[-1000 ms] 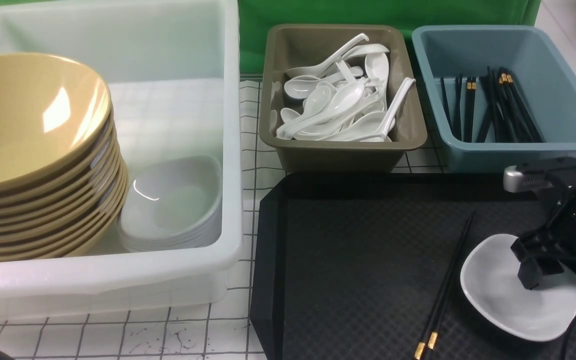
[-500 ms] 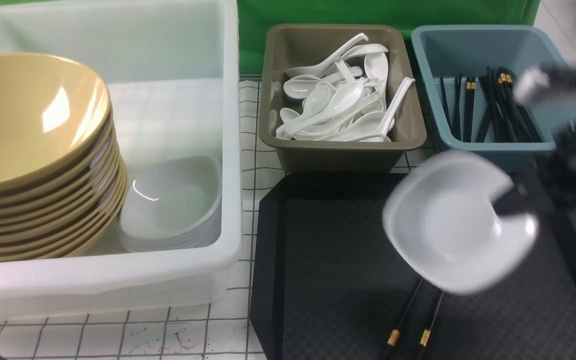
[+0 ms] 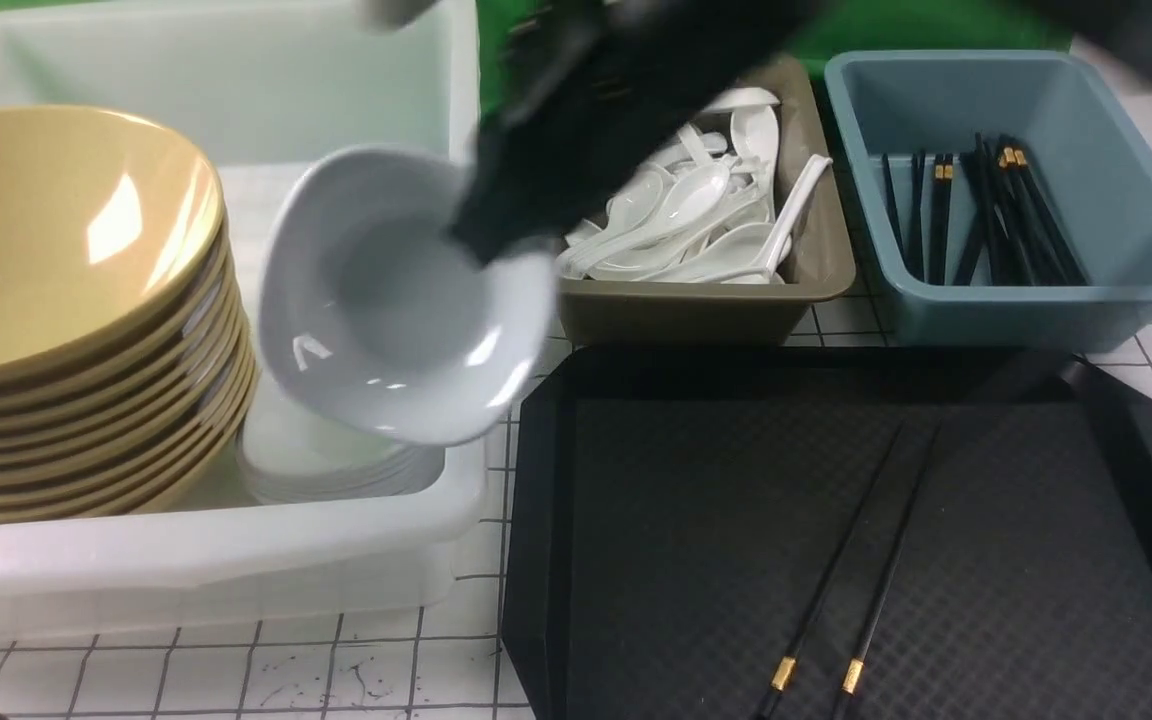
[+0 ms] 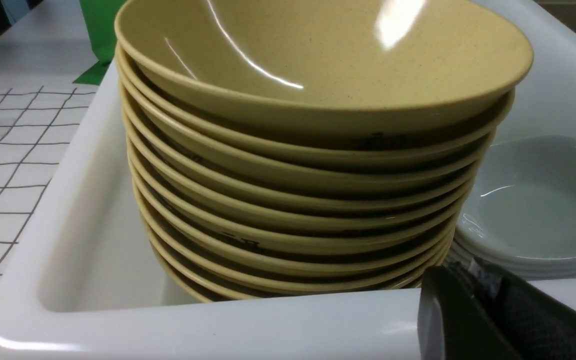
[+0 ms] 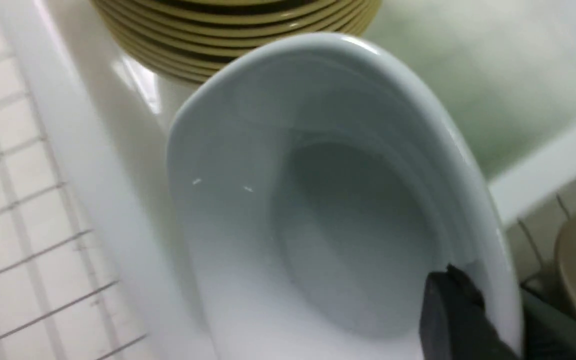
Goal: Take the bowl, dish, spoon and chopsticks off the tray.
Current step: Use the right arm to put the plate into the large storage box on the left, then use the right arm to grab a chopstick
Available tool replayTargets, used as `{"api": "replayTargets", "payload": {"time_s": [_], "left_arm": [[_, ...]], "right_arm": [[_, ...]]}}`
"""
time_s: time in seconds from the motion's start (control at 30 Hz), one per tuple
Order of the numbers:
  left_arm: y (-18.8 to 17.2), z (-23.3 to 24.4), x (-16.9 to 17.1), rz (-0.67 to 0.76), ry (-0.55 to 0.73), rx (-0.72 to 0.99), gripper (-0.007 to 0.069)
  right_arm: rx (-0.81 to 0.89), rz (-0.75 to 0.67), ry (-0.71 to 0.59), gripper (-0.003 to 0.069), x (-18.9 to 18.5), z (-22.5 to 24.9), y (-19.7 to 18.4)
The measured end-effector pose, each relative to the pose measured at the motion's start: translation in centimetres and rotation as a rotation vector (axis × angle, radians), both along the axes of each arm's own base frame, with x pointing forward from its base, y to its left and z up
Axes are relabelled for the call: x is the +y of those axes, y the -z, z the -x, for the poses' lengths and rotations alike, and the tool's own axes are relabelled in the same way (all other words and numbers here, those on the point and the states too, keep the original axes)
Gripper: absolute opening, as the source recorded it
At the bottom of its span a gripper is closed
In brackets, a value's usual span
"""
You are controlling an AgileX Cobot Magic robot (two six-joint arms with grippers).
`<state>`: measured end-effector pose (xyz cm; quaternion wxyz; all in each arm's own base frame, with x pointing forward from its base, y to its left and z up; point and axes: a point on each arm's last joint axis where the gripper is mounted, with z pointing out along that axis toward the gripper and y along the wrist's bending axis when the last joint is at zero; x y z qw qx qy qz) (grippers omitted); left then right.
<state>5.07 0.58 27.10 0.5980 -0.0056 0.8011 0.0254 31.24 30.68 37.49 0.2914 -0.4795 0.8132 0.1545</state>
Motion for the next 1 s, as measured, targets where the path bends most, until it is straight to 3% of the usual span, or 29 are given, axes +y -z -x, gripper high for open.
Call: {"api": "replayTargets", "payload": {"time_s": [0.27, 0.4, 0.53, 0.57, 0.63, 0.73, 0.8, 0.87, 1.0], "left_arm": [[0.0, 0.0, 0.0, 0.004, 0.001, 0.005, -0.0013], [0.1, 0.0, 0.0, 0.006, 0.001, 0.006, -0.0013], [0.1, 0.0, 0.0, 0.008, 0.001, 0.007, -0.0013], [0.1, 0.0, 0.0, 0.008, 0.001, 0.007, -0.0013], [0.1, 0.0, 0.0, 0.011, 0.001, 0.014, -0.0013], [0.2, 0.1, -0.1, 0.02, 0.003, 0.021, -0.0013], [0.2, 0.1, -0.1, 0.029, 0.005, 0.022, -0.0013], [0.2, 0.0, -0.1, 0.03, 0.006, 0.021, -0.0013], [0.1, 0.0, -0.2, 0.037, 0.01, 0.008, -0.0013]], "right_arm": [[0.055, 0.056, 0.047, 0.0094, 4.7, -3.1, 5.0], [0.064, 0.088, 0.061, 0.0227, 4.8, -3.6, 6.3], [0.076, 0.071, 0.125, 0.0393, 3.1, -3.6, 4.6], [0.075, 0.07, 0.127, 0.0393, 3.0, -3.6, 4.5], [0.051, 0.075, 0.16, 0.0452, 0.2, -2.9, 1.8], [0.009, 0.091, 0.233, 0.0467, -3.4, -2.3, -0.6], [0.002, 0.125, 0.359, 0.0468, -8.0, -1.7, -1.8], [0.061, 0.159, 0.46, 0.0463, -11.5, -1.3, -0.7], [0.268, 0.211, 0.652, 0.0439, -17.1, 0.4, 7.1]]}}
